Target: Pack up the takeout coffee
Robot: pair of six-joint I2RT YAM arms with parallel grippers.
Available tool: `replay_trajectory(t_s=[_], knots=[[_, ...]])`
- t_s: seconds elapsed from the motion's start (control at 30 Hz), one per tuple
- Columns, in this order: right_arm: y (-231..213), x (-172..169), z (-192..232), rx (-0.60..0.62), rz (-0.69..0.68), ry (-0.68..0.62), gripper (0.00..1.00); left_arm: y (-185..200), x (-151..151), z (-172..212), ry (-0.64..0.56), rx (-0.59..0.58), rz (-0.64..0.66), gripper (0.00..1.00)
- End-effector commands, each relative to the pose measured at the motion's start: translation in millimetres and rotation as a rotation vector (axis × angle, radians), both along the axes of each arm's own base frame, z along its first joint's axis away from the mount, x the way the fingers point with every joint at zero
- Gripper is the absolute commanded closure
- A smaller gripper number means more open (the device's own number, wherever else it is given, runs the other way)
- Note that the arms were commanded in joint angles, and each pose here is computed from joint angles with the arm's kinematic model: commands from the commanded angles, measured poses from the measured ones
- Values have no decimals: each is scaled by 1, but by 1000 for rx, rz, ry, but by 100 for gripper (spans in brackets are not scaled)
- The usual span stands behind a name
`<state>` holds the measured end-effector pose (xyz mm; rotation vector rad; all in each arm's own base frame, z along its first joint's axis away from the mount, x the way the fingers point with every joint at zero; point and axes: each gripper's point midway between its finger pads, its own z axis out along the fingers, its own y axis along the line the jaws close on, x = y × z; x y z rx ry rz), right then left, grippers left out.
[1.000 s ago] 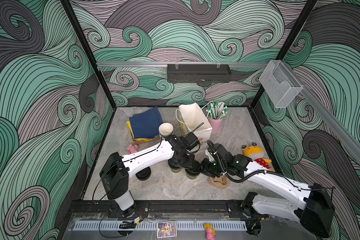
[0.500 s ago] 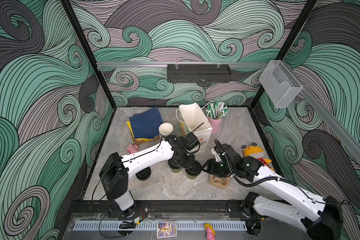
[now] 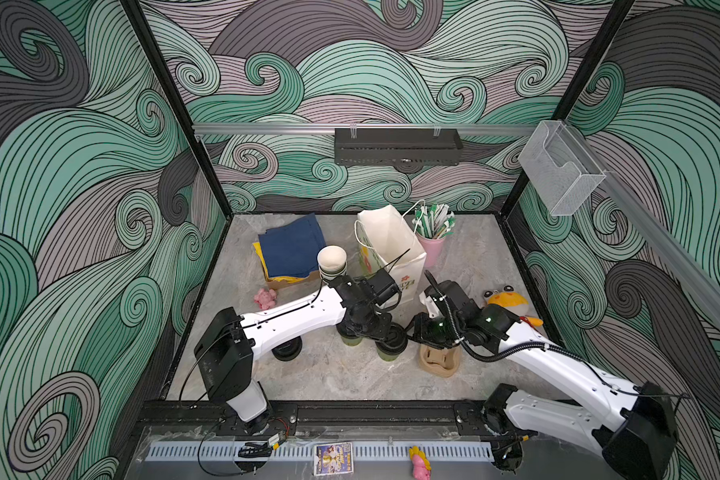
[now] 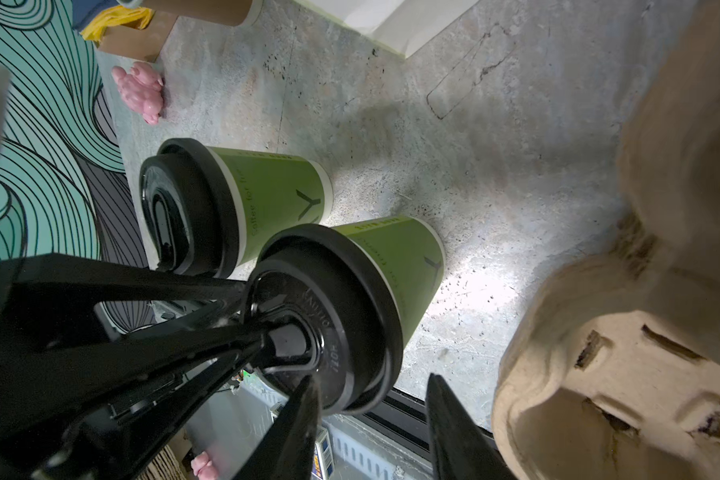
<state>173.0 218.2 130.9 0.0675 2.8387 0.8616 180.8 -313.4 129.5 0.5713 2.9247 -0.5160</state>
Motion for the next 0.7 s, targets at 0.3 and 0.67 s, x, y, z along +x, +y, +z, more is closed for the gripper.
replay_trajectory(t_s=[0.3, 0.67], knots=[[6, 9, -9, -14, -6, 20, 69, 6, 6, 4, -58, -6, 49, 72], [-18, -14, -48, -147, -20, 157, 76, 8, -1, -11, -11, 27, 23, 77]])
